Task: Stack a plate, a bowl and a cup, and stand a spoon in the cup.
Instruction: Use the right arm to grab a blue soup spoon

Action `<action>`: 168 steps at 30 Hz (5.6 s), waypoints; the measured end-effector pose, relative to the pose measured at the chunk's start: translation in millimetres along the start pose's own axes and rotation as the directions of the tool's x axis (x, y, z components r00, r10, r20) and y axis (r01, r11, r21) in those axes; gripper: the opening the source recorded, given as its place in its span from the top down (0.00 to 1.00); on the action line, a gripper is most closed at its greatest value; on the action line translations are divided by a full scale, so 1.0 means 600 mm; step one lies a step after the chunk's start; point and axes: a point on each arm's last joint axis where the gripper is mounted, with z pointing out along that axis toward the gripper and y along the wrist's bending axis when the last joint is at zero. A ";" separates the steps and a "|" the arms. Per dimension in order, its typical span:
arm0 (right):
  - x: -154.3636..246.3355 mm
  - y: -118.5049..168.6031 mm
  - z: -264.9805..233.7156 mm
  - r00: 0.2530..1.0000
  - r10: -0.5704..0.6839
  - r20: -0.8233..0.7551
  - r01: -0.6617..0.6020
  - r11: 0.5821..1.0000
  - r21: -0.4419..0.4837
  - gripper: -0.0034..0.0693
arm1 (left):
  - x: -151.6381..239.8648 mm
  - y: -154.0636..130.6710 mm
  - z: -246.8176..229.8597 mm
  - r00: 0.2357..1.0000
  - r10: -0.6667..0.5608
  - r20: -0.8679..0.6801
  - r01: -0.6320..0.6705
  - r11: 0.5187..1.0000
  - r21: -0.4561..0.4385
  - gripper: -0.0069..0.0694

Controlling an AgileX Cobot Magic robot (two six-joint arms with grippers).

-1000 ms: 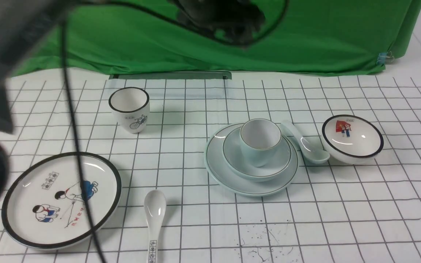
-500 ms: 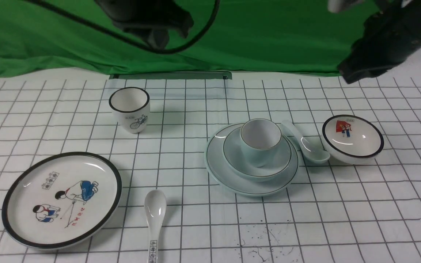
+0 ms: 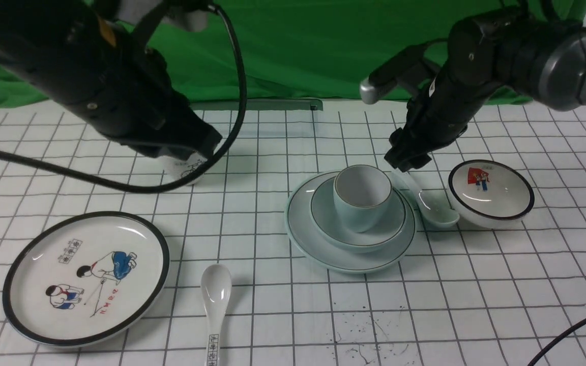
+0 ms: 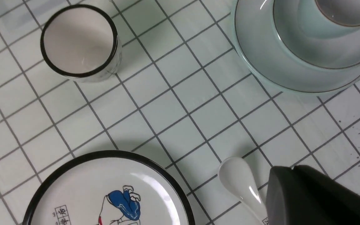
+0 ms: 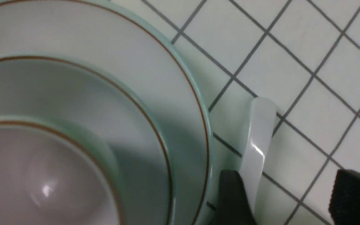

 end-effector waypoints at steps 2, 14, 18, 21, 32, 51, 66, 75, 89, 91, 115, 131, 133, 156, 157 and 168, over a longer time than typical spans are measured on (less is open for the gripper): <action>0.001 0.001 0.016 1.000 0.006 -0.004 -0.006 1.000 -0.002 0.34 | 0.000 0.000 0.003 1.000 -0.001 0.005 0.001 1.000 0.000 0.96; 0.013 -0.010 0.069 0.997 0.068 -0.030 -0.067 0.998 0.022 0.34 | -0.006 0.001 0.003 0.999 -0.001 0.049 0.001 1.000 -0.008 0.96; 0.021 -0.016 0.087 0.994 0.094 -0.049 -0.093 0.995 0.022 0.34 | -0.007 0.001 0.003 0.998 -0.001 0.055 0.002 1.000 -0.009 0.96; 0.024 -0.015 0.096 0.993 0.099 -0.060 -0.098 0.995 0.019 0.34 | -0.008 0.002 0.003 0.998 -0.001 0.061 0.002 1.000 -0.010 0.96; -0.001 -0.028 0.044 0.990 0.137 -0.030 -0.136 0.991 0.019 0.34 | -0.010 0.002 0.002 0.997 -0.006 0.074 0.007 1.000 -0.012 0.96; -0.010 -0.016 -0.092 0.996 0.083 -0.044 -0.087 0.992 -0.095 0.34 | -0.030 -0.005 0.099 0.998 -0.034 0.056 0.029 0.995 0.093 0.96; 0.084 -0.065 -0.393 0.983 0.124 0.133 -0.139 0.984 0.112 0.34 | -0.163 -0.120 0.204 0.988 0.113 0.105 -0.136 0.960 0.245 0.94; 0.159 -0.047 -0.454 0.972 0.129 0.198 -0.164 0.972 0.169 0.34 | -0.215 -0.130 0.281 0.998 0.061 0.004 -0.060 0.962 0.267 0.53; 0.165 -0.043 -0.446 0.962 0.113 0.247 -0.162 0.968 0.190 0.34 | -0.192 -0.121 0.366 0.988 -0.036 -0.151 0.062 0.983 0.175 0.28; 0.165 -0.043 -0.446 0.962 0.113 0.248 -0.162 0.968 0.190 0.34 | -0.187 -0.122 0.372 0.984 -0.033 -0.176 0.065 0.982 0.177 0.38; 0.166 -0.042 -0.438 0.967 0.094 0.237 -0.141 0.971 0.192 0.34 | -0.177 -0.106 0.338 0.978 0.074 -0.195 -0.054 0.993 0.104 0.66; 0.120 -0.052 -0.232 0.978 0.203 0.055 -0.201 0.979 -0.038 0.94 | -0.226 -0.063 0.079 0.984 0.150 0.091 -0.137 0.981 -0.135 0.49; 0.109 -0.048 -0.196 0.976 0.214 0.036 -0.210 0.973 -0.092 0.94 | -0.226 -0.061 0.058 0.982 0.150 0.114 -0.134 0.981 -0.142 0.61; 0.054 -0.022 0.022 0.974 0.208 -0.091 -0.214 0.975 -0.066 0.94 | -0.210 -0.053 0.074 0.984 0.172 0.051 -0.163 0.976 -0.144 0.96; 0.057 -0.027 0.023 0.972 0.213 -0.096 -0.218 0.974 -0.054 0.94 | -0.210 -0.050 0.074 0.984 0.168 0.050 -0.160 0.976 -0.146 0.96; 0.072 -0.055 0.024 0.961 0.255 -0.109 -0.259 0.966 -0.021 0.94 | -0.210 -0.042 0.075 0.986 0.157 0.050 -0.149 0.978 -0.147 0.96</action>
